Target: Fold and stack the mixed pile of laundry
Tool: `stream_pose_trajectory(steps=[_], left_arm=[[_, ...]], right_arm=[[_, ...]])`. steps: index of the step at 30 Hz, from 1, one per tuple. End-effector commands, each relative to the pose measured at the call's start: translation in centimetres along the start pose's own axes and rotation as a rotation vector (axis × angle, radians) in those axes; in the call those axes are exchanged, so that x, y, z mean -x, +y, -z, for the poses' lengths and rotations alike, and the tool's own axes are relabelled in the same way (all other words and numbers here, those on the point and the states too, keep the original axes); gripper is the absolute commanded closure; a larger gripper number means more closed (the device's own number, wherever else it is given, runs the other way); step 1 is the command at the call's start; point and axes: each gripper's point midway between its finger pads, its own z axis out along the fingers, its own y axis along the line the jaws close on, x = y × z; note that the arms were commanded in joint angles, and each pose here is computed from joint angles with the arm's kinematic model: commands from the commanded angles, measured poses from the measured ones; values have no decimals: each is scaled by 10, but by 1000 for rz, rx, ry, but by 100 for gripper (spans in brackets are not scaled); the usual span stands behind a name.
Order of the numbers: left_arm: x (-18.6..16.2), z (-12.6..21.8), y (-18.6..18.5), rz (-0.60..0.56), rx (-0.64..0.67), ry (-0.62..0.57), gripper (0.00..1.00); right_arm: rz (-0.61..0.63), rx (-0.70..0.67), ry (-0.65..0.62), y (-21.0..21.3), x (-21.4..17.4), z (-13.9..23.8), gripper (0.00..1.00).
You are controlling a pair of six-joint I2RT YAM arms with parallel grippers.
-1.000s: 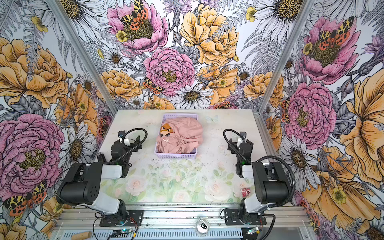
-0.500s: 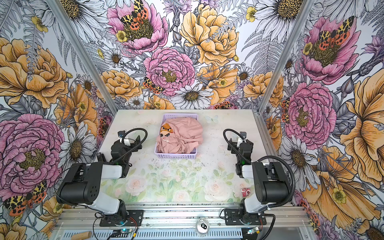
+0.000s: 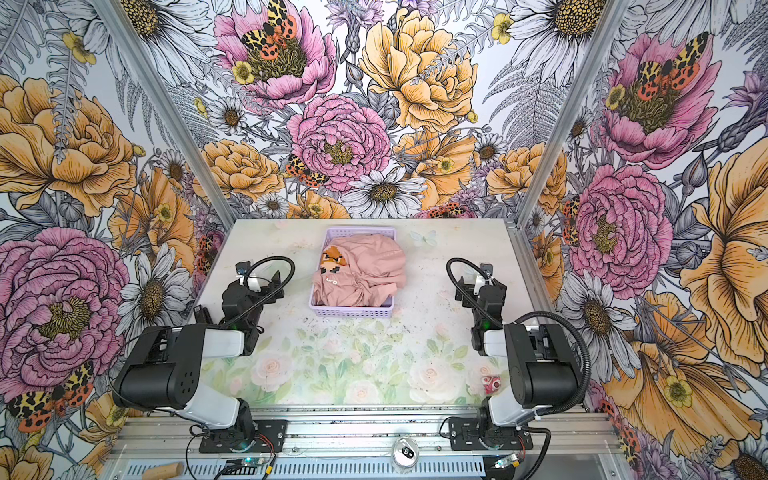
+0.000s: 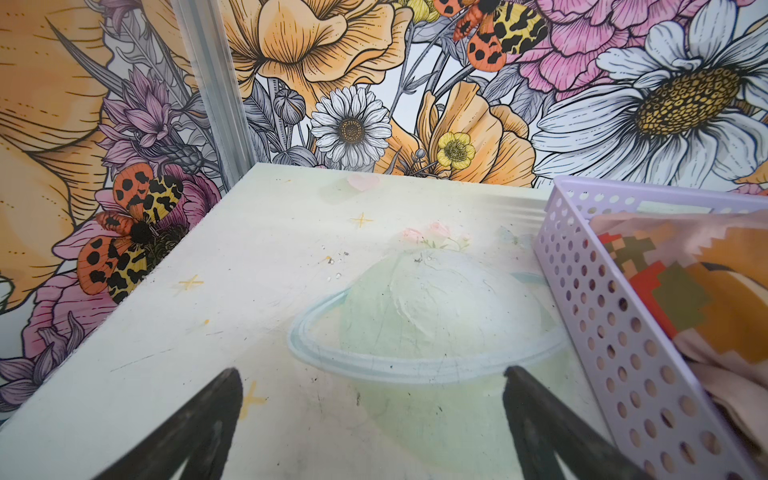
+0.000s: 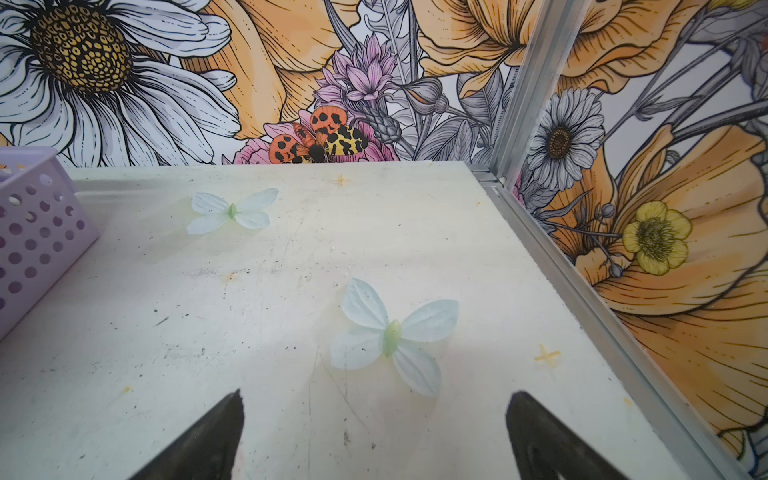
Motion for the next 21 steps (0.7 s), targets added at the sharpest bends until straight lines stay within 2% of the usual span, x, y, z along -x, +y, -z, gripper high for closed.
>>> stream_pose_trajectory(steps=[1,3,5,6,8,9,11,16,19,21], left_arm=[[-1,1,-5,7,-24,-3,1],[3,2,-6,6,-28,-13,1],[13,5,-17,-42,-35,9,1],[17,6,-23,-63,-36,50,1],[25,9,-34,-19,-73,152,1],[28,12,-41,17,-111,185,1],[32,28,-64,4,-184,244,1],[14,49,-91,226,-292,430,1],[9,47,-109,352,-357,470,1],[10,41,-125,394,-420,485,3]], right_arm=[[-13,9,-23,2,10,-3,0],[-18,-19,-29,-2,14,-1,0],[-31,-76,11,-12,25,0,0],[-36,-95,34,-15,32,2,0],[-46,-110,59,-17,43,7,0],[-50,-115,73,-17,46,10,0],[-59,-100,106,-11,52,18,0],[-75,-51,158,7,61,42,0],[-93,9,162,19,72,57,0],[-103,41,164,25,76,64,0]])
